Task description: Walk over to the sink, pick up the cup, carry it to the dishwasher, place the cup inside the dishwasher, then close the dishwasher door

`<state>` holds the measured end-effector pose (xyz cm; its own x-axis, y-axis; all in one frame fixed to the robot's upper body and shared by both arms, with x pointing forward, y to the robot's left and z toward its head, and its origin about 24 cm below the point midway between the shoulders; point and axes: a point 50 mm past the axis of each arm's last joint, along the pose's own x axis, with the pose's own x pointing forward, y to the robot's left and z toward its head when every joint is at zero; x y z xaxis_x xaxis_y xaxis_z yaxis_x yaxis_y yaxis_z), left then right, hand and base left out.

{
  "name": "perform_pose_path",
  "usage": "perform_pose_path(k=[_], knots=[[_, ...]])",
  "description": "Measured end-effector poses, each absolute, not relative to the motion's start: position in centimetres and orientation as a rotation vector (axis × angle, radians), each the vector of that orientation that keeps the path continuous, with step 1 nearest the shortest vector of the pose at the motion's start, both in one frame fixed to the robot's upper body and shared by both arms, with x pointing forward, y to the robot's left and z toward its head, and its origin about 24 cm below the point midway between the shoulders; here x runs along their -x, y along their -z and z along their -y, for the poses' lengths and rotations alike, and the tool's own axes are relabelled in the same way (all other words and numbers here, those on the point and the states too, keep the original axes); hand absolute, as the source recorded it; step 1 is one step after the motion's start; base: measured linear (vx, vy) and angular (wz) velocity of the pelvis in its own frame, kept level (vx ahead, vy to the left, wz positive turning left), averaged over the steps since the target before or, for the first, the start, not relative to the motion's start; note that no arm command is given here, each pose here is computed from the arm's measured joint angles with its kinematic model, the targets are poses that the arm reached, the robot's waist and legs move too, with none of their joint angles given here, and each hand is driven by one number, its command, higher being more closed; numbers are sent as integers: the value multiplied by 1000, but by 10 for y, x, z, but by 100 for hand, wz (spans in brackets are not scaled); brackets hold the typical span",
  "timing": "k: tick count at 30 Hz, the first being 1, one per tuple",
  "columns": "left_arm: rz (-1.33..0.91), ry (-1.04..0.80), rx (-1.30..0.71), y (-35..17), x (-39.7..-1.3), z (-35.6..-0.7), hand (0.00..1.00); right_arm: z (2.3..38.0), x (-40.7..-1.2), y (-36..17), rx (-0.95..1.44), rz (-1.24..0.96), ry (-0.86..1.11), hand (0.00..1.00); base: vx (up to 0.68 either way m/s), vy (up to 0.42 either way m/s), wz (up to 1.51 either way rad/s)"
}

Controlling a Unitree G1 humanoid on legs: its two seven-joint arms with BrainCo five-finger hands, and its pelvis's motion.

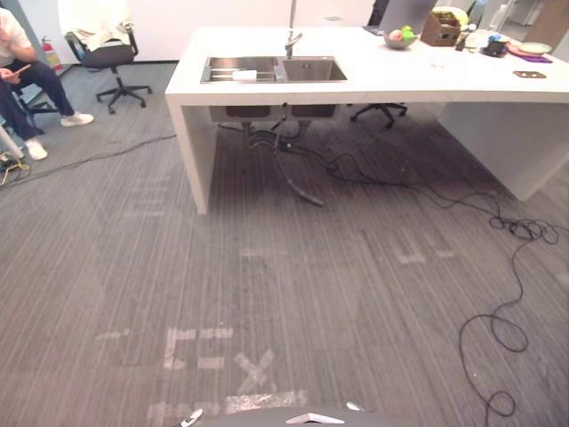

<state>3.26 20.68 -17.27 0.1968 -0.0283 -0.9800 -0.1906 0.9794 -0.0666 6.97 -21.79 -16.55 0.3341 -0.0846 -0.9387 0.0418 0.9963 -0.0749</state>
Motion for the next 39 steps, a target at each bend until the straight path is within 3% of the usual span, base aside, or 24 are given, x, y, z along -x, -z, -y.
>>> perform_pose_path(k=[8,25,32,39], knots=[[-1323,-82,-19,171,-42,-209,0,214,-76,164,114,-1180,-9,0,-39,-7,8],[-1136,-77,-168,165,-53,-210,0,209,-80,160,83,-1062,-80,0,-21,-5,0],[-1124,-79,-207,165,-54,-210,0,209,-75,161,74,-1073,-71,0,-27,5,-1],[-1167,-111,-125,166,-46,-210,0,210,-70,162,40,-1082,-29,0,4,-1,0]])
